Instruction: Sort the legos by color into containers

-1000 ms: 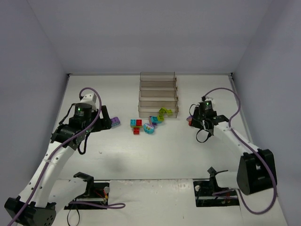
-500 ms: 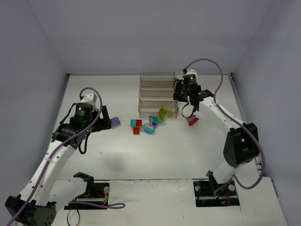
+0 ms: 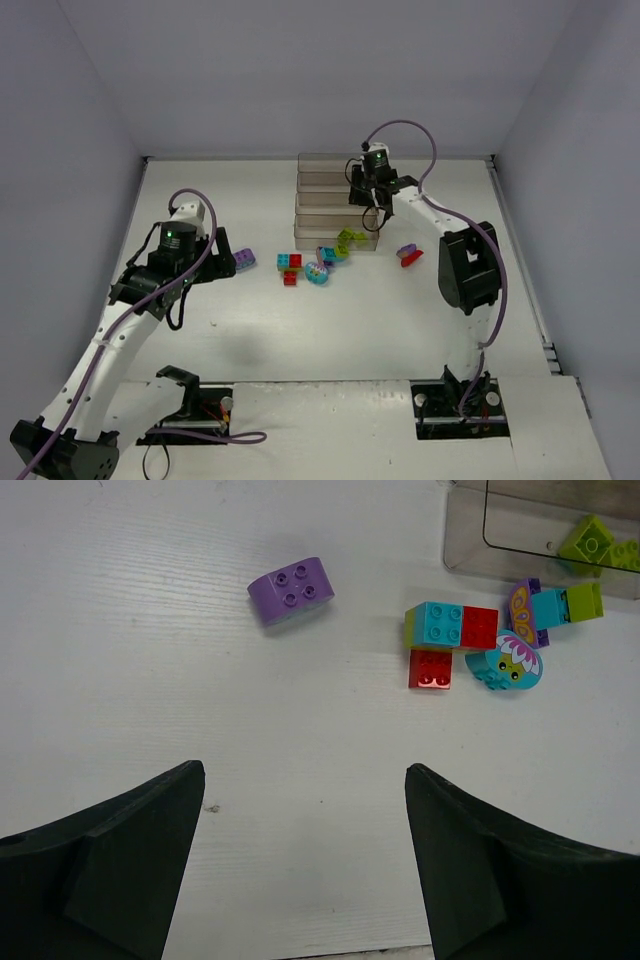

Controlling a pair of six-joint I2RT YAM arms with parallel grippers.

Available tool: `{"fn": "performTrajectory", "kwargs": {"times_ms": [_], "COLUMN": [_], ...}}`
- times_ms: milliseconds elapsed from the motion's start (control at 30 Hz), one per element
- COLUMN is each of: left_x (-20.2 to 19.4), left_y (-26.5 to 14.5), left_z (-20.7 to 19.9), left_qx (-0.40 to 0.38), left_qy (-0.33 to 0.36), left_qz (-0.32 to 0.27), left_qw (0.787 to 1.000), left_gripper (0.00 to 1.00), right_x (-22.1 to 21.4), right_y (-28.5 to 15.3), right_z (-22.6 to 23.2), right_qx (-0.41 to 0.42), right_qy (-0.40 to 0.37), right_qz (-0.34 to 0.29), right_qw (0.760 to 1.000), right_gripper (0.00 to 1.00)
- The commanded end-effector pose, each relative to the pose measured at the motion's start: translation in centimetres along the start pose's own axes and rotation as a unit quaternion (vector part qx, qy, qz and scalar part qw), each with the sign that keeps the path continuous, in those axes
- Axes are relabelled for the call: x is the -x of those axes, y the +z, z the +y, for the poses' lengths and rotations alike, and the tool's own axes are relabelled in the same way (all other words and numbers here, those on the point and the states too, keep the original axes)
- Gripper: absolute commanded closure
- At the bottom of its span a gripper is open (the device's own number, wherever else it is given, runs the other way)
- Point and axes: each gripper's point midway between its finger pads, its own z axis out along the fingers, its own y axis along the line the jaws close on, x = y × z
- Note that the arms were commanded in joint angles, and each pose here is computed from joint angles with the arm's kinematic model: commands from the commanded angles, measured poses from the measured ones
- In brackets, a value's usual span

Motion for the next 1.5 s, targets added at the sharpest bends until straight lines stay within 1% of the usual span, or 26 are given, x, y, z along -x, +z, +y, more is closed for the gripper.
{"fn": "performTrajectory", "kwargs": {"times_ms": [0, 33, 167, 200, 267, 367, 400, 500, 600, 667, 767, 800, 833, 867, 900, 933, 1000, 1033, 1067, 1100, 1133, 1167, 1233, 1267, 1367, 1467], "left_x": [1.0, 0.9, 1.0, 1.1, 1.0, 0.9, 0.9, 0.8, 0.9, 0.9, 1.1, 1.1, 1.1, 1.1, 1.2, 1.1, 1.2, 1.1, 1.1, 1.2, 1.1, 1.0, 1.0, 1.0, 0.8, 0.6], "left_y": [-0.2, -0.1, -0.1, -0.1, 0.0, 0.2, 0.2, 0.4, 0.5, 0.5, 0.5, 0.4, 0.4, 0.4, 0.4, 0.5, 0.4, 0.3, 0.3, 0.3, 0.2, 0.2, 0.0, -0.1, -0.5, -0.8], "left_z": [-0.5, -0.5, -0.6, -0.5, -0.5, -0.6, -0.7, -0.8, -0.9, -1.0, -1.1, -1.1, -1.1, -1.1, -1.1, -1.0, -1.1, -1.1, -1.1, -1.1, -1.2, -1.1, -1.1, -1.0, -0.9, -0.7], "left_qx": [-0.010, -0.010, -0.010, -0.009, -0.009, -0.012, -0.013, -0.015, -0.018, -0.020, -0.020, -0.020, -0.021, -0.021, -0.020, -0.019, -0.020, -0.020, -0.020, -0.020, -0.022, -0.022, -0.023, -0.021, -0.020, -0.018], "left_qy": [0.000, 0.000, 0.003, 0.004, 0.004, 0.005, 0.005, 0.006, 0.005, 0.006, 0.005, 0.006, 0.006, 0.006, 0.006, 0.006, 0.006, 0.006, 0.004, 0.003, 0.003, 0.001, 0.001, 0.001, 0.002, 0.003], "left_qz": [-0.020, -0.019, -0.019, -0.019, -0.019, -0.014, -0.014, -0.013, -0.013, -0.013, -0.016, -0.015, -0.016, -0.016, -0.016, -0.016, -0.016, -0.016, -0.015, -0.016, -0.015, -0.014, -0.014, -0.015, -0.015, -0.016], "left_qw": [1.000, 1.000, 1.000, 1.000, 1.000, 1.000, 1.000, 1.000, 1.000, 1.000, 1.000, 1.000, 1.000, 1.000, 1.000, 1.000, 1.000, 1.000, 1.000, 1.000, 1.000, 1.000, 1.000, 1.000, 1.000, 1.000], "left_gripper": [0.25, 0.25, 0.25, 0.25, 0.25, 0.25, 0.25, 0.25, 0.25, 0.25, 0.25, 0.25, 0.25, 0.25, 0.25, 0.25, 0.25, 0.25, 0.25, 0.25, 0.25, 0.25, 0.25, 0.25, 0.25, 0.25], "right_x": [3.0, 2.9, 1.9, 1.6, 1.6, 2.0, 2.3, 3.2, 3.7, 3.5, 1.9, 2.2, 0.1, -0.5, -0.5, -2.4, -3.3, -4.1, -6.0, -6.5, -7.2, -8.3, -10.3, -10.5, -13.2, -14.3], "right_y": [0.0, 0.3, 1.3, 1.4, 1.4, 1.0, 0.9, -0.3, -1.4, -2.9, -5.4, -7.0, -7.4, -8.0, -9.5, -9.8, -11.2, -11.4, -11.6, -11.9, -12.0, -12.3, -12.0, -11.9, -11.0, -10.1], "right_z": [2.5, 2.4, 2.2, 2.3, 2.3, 2.5, 2.5, 2.9, 3.2, 3.9, 5.3, 5.8, 6.4, 6.6, 7.2, 7.5, 8.0, 8.4, 9.1, 9.4, 9.7, 10.7, 11.1, 11.8, 12.9, 13.1], "right_qx": [0.036, 0.035, 0.030, 0.030, 0.030, 0.030, 0.031, 0.037, 0.041, 0.051, 0.067, 0.074, 0.079, 0.077, 0.087, 0.080, 0.083, 0.085, 0.090, 0.087, 0.088, 0.096, 0.099, 0.110, 0.128, 0.134], "right_qy": [-0.008, -0.008, -0.008, -0.011, -0.014, -0.019, -0.021, -0.030, -0.042, -0.059, -0.083, -0.089, -0.099, -0.103, -0.098, -0.103, -0.095, -0.080, -0.082, -0.079, -0.071, -0.077, -0.084, -0.082, -0.109, -0.135], "right_qz": [-0.041, -0.039, -0.027, -0.024, -0.025, -0.030, -0.033, -0.046, -0.054, -0.059, -0.055, -0.066, -0.052, -0.051, -0.060, -0.047, -0.051, -0.045, -0.031, -0.032, -0.028, -0.023, -0.003, -0.006, 0.015, 0.026], "right_qw": [0.998, 0.999, 0.999, 0.999, 0.999, 0.999, 0.999, 0.998, 0.997, 0.995, 0.993, 0.991, 0.991, 0.990, 0.990, 0.990, 0.991, 0.992, 0.992, 0.993, 0.993, 0.992, 0.992, 0.990, 0.986, 0.981], "right_gripper": [0.82, 0.78, 0.71, 0.68, 0.66, 0.53, 0.52, 0.42, 0.41, 0.42, 0.44, 0.44, 0.44, 0.44, 0.44, 0.44, 0.43, 0.42, 0.41, 0.38, 0.32, 0.31, 0.31, 0.31, 0.31, 0.31]}}
